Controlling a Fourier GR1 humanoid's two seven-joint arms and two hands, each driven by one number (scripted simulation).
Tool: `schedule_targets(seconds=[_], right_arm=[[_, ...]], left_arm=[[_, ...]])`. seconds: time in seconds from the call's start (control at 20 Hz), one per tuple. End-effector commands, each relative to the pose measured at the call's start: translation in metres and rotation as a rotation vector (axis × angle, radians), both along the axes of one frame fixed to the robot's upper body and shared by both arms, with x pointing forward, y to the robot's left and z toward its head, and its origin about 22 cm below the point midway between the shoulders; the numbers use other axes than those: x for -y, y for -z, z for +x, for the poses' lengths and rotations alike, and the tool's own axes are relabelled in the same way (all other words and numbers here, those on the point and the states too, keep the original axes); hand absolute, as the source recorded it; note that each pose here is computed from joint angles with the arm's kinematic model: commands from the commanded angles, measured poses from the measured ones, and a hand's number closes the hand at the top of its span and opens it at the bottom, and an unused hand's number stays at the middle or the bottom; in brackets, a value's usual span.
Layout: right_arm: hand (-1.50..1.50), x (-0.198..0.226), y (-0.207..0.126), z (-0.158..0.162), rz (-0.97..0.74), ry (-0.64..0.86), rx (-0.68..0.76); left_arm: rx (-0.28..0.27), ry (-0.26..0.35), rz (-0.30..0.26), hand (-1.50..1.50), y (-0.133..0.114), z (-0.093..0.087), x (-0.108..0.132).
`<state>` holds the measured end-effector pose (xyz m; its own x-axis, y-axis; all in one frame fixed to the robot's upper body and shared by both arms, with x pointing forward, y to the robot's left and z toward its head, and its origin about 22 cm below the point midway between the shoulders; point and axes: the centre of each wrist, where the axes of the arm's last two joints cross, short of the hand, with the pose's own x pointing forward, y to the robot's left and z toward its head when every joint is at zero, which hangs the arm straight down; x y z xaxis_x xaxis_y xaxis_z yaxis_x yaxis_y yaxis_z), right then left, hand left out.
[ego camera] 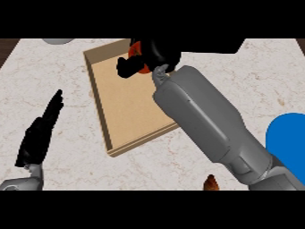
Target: Pick the tomato from the plate and place it in the cardboard box
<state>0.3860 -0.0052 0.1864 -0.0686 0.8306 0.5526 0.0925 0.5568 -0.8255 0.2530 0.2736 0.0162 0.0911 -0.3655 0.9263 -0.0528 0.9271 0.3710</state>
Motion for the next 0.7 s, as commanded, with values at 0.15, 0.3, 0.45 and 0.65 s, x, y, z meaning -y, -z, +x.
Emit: schedule_targets(seconds=[0.15,0.3,0.45,0.65], right_arm=[[1.5,-0.004,0.038,0.021,-0.047,0.08,-0.118],[-1.5,0.006,0.041,0.032,0.048,0.1,-0.158],[-1.5,0.011,0.052,0.038,0.048,0.104,-0.145],[-1.5,0.021,0.064,0.04,0.156,0.098,-0.083]], left_arm=[[0.005,0.033,-0.001,0.0,0.004,-0.001,0.021],[0.006,0.033,-0.016,0.0,0.003,-0.007,0.009],[0.004,0.036,0.009,0.0,0.002,0.007,0.009],[0.005,0.039,-0.006,0.0,0.003,0.004,0.01]])
